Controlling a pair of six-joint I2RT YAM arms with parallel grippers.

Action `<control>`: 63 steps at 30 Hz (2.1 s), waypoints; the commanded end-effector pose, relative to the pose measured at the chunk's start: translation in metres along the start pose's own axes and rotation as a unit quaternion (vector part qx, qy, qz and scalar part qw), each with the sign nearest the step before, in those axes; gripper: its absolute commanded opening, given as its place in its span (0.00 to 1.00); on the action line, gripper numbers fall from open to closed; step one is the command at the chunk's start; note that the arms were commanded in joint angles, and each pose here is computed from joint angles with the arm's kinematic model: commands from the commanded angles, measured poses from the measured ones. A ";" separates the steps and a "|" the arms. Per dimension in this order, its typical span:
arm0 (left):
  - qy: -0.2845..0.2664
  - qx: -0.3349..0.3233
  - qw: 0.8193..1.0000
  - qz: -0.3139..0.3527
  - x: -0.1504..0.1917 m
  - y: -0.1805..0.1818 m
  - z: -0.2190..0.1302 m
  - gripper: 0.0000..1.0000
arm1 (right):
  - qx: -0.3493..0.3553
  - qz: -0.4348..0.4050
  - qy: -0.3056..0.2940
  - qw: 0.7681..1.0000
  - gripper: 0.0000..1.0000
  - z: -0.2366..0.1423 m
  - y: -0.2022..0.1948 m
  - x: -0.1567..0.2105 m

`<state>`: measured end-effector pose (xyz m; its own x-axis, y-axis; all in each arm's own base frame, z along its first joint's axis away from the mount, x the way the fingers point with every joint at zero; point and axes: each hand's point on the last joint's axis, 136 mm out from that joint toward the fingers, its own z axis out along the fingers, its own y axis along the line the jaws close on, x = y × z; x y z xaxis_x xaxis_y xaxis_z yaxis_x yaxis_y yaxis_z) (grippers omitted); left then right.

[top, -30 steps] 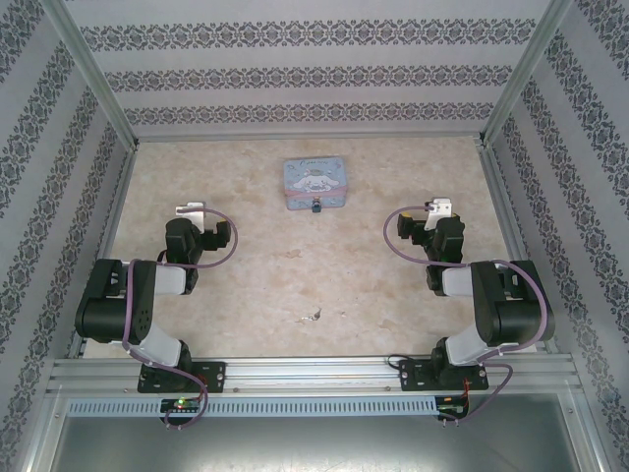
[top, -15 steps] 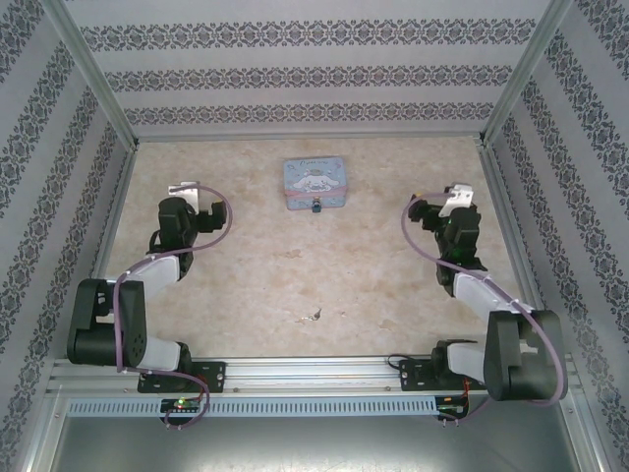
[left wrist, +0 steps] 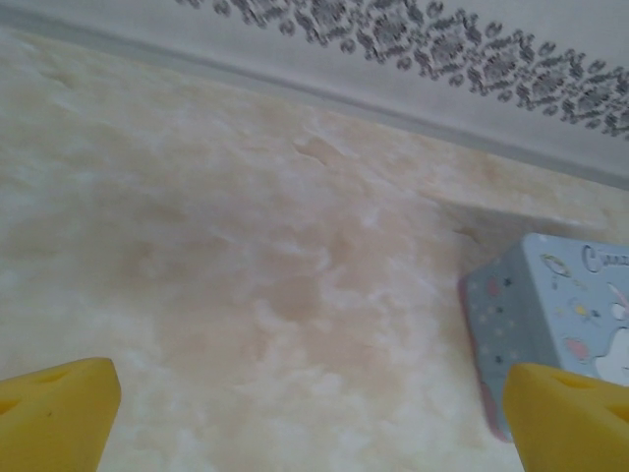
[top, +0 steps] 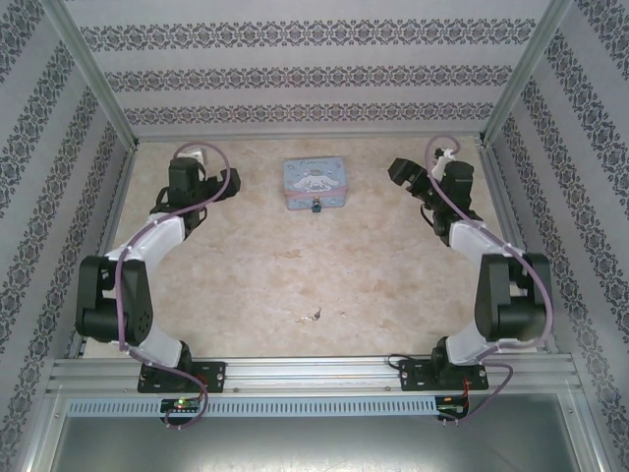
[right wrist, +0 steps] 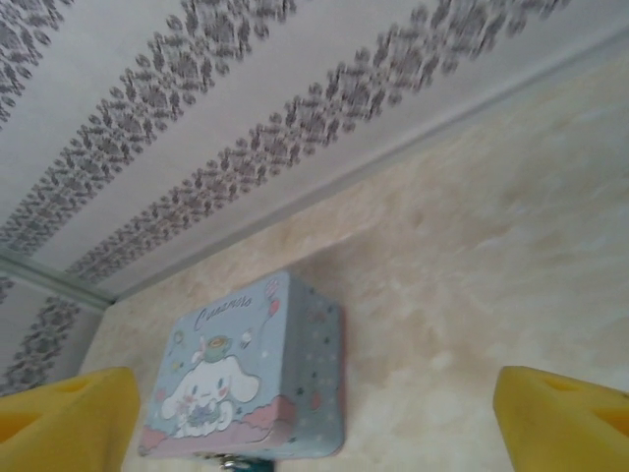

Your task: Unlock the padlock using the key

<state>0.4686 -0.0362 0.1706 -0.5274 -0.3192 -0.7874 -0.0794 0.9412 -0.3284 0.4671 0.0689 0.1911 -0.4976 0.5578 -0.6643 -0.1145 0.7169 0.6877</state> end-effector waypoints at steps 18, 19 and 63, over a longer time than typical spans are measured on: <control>0.149 0.124 0.976 -0.097 0.053 -0.127 0.105 1.00 | -0.040 0.147 0.154 0.976 0.74 0.125 0.031 0.091; 0.151 0.126 0.975 -0.103 0.055 -0.130 0.108 1.00 | -0.041 0.147 0.156 0.976 0.74 0.127 0.033 0.094; 0.187 0.165 0.962 -0.115 0.190 -0.163 -0.029 1.00 | -0.018 0.103 0.232 0.967 0.64 -0.016 0.065 0.238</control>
<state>0.3667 -0.2322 0.0781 -0.8021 -0.3769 -0.4633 -0.0192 0.7916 -0.6107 0.3470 0.2321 0.0879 -0.8239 0.4520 -0.3419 -0.0043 0.5983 0.8013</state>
